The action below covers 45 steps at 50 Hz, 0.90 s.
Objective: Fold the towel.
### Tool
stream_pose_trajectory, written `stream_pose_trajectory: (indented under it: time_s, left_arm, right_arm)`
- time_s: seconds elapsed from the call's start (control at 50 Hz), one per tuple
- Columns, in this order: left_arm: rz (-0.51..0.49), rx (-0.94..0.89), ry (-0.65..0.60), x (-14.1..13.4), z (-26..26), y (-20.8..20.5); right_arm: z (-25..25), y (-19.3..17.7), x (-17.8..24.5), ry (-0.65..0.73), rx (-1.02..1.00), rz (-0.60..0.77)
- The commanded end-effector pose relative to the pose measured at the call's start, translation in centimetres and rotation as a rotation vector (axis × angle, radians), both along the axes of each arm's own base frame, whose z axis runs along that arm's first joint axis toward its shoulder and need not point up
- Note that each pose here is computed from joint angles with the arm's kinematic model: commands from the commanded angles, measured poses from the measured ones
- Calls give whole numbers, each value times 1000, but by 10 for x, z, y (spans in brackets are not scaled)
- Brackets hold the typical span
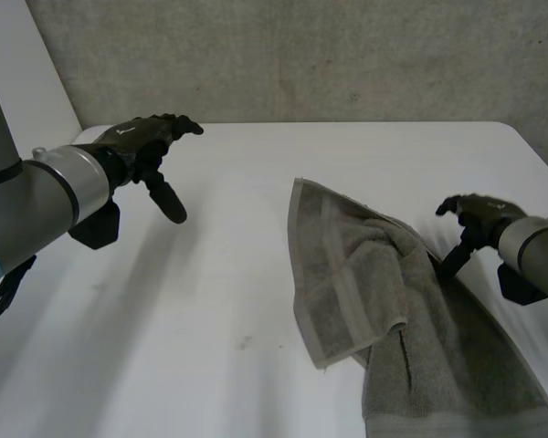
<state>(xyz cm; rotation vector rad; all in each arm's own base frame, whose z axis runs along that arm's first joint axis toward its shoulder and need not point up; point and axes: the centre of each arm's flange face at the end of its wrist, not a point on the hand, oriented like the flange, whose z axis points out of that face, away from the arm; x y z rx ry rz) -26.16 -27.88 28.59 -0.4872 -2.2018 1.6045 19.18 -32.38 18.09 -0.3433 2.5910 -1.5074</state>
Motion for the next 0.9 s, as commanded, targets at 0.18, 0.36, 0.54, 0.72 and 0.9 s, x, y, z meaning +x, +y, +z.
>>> stream_pose_trajectory:
  time_s: [0.18, 0.36, 0.54, 0.72, 0.9]
  left_arm:
    - [-2, 5, -6, -1, -2, 4]
    - [-5, 4, -9, -1, -2, 5]
    - [-13, -35, 13, -8, 0, 3]
    - [-104, -236, 131, -58, 1, -21]
    - [-266, -168, 121, -109, -49, -20]
  right_arm:
    - [-46, -17, 4, 3, -10, 9]
    - [-52, -23, 5, 0, -43, 12]
    - [41, -9, 18, -42, -301, 111]
    - [88, 63, 58, -9, -342, 394]
    - [95, 126, 76, 153, -358, 594]
